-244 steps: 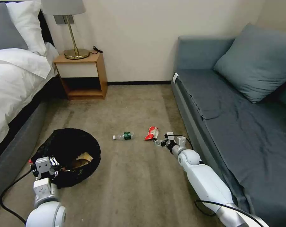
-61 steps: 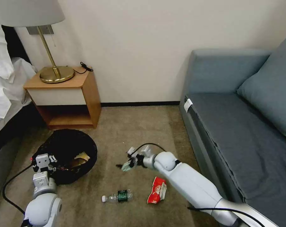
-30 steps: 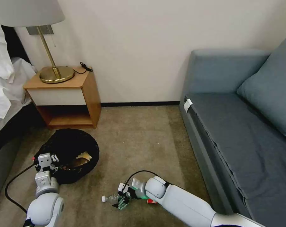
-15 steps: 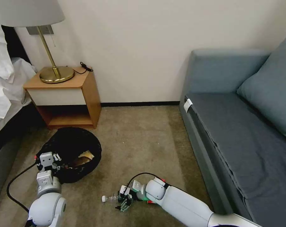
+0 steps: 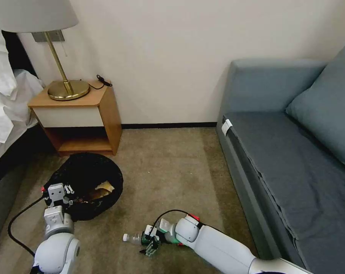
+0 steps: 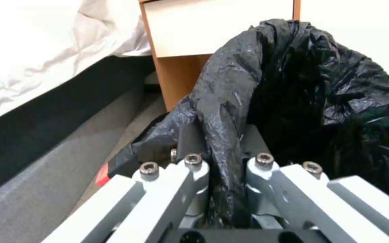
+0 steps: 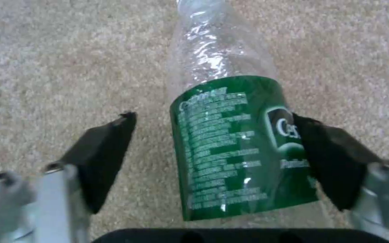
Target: Pick up the trash bin, then pick up the garbage on the floor and place it into the trash bin.
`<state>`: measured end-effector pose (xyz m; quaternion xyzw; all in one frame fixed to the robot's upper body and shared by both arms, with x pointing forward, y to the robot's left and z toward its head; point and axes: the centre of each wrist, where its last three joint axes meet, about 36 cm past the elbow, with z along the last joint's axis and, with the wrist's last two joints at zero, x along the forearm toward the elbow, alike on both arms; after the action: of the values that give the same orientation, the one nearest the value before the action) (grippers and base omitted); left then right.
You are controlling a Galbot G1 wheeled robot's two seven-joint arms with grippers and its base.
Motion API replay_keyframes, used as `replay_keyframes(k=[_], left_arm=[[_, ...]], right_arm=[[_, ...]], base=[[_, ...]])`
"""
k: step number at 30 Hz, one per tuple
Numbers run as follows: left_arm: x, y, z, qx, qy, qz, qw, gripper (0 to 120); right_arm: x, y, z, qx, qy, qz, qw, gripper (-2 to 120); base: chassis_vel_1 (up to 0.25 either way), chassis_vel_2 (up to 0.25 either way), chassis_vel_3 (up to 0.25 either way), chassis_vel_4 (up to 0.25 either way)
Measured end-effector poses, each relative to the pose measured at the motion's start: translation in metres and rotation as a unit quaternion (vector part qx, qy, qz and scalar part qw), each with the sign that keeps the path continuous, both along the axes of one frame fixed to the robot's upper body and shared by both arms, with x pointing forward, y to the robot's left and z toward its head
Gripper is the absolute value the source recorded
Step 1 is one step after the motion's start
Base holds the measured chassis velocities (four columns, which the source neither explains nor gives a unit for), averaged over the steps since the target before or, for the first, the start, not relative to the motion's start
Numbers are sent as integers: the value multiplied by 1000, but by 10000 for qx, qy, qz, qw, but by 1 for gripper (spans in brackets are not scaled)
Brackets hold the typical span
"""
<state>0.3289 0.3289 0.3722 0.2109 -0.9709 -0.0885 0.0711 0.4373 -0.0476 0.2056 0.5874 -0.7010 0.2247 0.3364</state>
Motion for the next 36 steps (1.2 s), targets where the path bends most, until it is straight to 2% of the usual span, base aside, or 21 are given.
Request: replay_keyframes(k=[2, 4, 5, 8, 9, 14, 16, 18, 22, 36], left_arm=[[0, 0, 0, -1, 2, 1, 10000, 4], [-1, -1, -1, -4, 9, 3, 10000, 4], [-1, -1, -1, -4, 9, 3, 10000, 4], [-1, -1, 0, 0, 4, -1, 10000, 4], [-1, -1, 0, 0, 4, -1, 10000, 4], [-1, 0, 0, 7, -8, 0, 10000, 4], [-1, 0, 0, 8, -14, 1, 10000, 4], [-1, 0, 0, 12, -16, -2, 10000, 4], [-1, 0, 0, 17, -21, -7, 10000, 4], [-3, 3, -4, 31, -11, -38, 10000, 4]], right_arm=[[0, 0, 0, 1, -1, -3, 10000, 79], [1, -1, 0, 3, -6, -21, 10000, 68], [1, -1, 0, 3, -6, -21, 10000, 68], [2, -3, 0, -3, -3, -54, 10000, 51], [2, -3, 0, -3, -3, -54, 10000, 51], [3, -5, 0, -6, -7, -80, 10000, 32], [3, -5, 0, -3, -8, -82, 10000, 30], [2, -5, 0, 10, -4, -96, 10000, 22], [3, -6, 1, 19, -9, -122, 9999, 18], [22, -23, 9, 39, -147, -425, 9990, 18]], base=[[0, 0, 0, 0], [0, 0, 0, 0], [0, 0, 0, 0], [0, 0, 0, 0], [0, 0, 0, 0], [0, 0, 0, 0], [0, 0, 0, 0], [0, 0, 0, 0], [0, 0, 0, 0], [0, 0, 0, 0]])
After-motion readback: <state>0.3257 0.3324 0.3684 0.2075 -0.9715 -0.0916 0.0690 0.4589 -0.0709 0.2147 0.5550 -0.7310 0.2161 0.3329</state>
